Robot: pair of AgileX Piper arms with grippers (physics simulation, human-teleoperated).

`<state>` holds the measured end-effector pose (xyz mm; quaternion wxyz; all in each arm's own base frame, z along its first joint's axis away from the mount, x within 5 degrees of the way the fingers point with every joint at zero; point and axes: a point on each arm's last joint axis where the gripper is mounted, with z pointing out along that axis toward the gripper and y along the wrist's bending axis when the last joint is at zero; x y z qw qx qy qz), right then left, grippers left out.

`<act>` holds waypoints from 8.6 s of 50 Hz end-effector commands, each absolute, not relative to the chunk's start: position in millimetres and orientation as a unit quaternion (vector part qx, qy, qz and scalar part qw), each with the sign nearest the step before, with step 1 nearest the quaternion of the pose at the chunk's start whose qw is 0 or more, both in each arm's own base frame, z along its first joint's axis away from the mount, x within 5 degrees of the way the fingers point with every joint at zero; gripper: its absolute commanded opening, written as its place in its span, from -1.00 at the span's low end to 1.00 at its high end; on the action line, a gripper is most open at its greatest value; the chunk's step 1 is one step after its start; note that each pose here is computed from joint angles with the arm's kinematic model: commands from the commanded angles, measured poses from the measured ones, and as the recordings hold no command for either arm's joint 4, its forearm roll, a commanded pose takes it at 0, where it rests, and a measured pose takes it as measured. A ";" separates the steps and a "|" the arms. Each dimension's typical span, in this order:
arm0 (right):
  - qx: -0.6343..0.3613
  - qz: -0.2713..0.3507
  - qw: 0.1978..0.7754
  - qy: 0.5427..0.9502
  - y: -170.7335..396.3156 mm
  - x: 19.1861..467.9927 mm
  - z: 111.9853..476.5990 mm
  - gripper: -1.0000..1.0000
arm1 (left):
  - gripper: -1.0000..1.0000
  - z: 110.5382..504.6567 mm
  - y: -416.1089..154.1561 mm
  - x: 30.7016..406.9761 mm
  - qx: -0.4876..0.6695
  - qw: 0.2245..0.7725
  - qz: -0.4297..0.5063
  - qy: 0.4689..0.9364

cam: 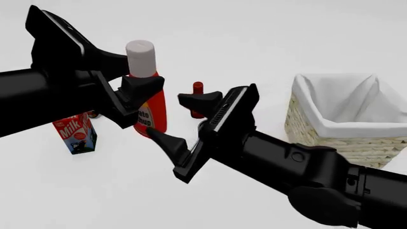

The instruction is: Pick the ketchup and place it in the basket.

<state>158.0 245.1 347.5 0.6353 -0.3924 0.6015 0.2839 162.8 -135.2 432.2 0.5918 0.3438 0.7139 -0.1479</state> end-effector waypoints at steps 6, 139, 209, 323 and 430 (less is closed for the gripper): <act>-0.398 0.281 0.633 0.601 256.2 163.7 341.1 1.00 | -1.00 432.0 -135.2 163.5 0.347 0.595 -0.143 0.711; -0.323 0.214 0.659 0.644 235.6 238.7 356.2 -1.00 | 1.00 442.7 -84.6 149.3 0.236 0.640 -0.129 0.720; -0.106 0.059 0.699 0.705 72.3 305.2 385.3 -1.00 | 1.00 393.9 -71.5 162.7 0.164 0.646 -0.128 0.735; 0.065 -0.012 0.602 0.796 -28.8 284.8 384.2 -1.00 | 1.00 393.5 -75.7 166.1 0.173 0.645 -0.128 0.733; 0.122 -0.036 0.511 0.850 -72.6 335.0 312.6 -1.00 | 1.00 379.9 -78.4 175.7 0.165 0.642 -0.130 0.737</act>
